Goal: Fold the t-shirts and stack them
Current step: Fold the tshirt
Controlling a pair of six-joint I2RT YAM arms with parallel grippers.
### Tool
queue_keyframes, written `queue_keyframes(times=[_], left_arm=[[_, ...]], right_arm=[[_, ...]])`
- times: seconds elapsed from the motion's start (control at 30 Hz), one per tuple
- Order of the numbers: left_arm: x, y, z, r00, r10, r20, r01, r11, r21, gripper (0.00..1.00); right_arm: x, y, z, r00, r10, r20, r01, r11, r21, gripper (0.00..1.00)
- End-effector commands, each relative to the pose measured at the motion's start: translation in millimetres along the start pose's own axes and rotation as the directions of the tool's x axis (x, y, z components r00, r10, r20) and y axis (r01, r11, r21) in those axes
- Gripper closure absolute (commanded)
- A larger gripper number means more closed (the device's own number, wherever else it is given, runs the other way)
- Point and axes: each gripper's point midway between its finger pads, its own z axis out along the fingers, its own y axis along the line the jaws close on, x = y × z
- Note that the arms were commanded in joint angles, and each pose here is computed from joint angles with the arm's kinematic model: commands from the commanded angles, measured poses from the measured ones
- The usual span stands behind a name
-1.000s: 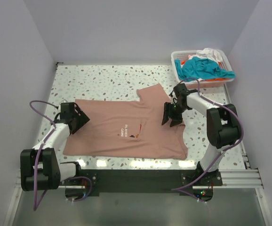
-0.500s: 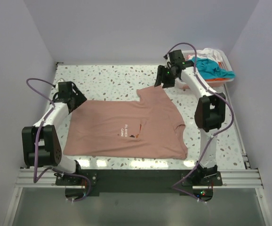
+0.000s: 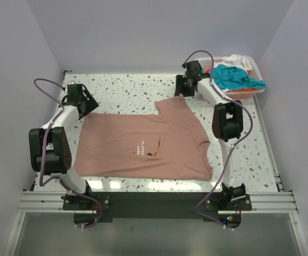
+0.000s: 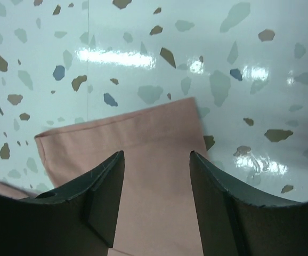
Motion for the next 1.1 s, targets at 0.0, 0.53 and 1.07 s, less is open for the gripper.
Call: queue_keyframes(times=[0.0, 0.53, 1.07], left_arm=[[-24, -14, -3, 0.998, 0.025, 0.056, -0.028, 0.998, 0.052, 0.25], [-22, -15, -3, 0.999, 0.039, 0.032, -0.041, 0.998, 0.053, 0.25], [-27, 10, 17, 0.999, -0.035, 0.001, 0.035, 0.999, -0.015, 0.25]], right_arm=[[-39, -1, 1, 0.991, -0.040, 0.128, 0.038, 0.999, 0.023, 0.44], [-36, -12, 42, 0.989, -0.056, 0.138, 0.050, 0.997, 0.051, 0.44], [2, -22, 40, 0.997, -0.070, 0.039, 0.068, 0.995, 0.072, 0.71]])
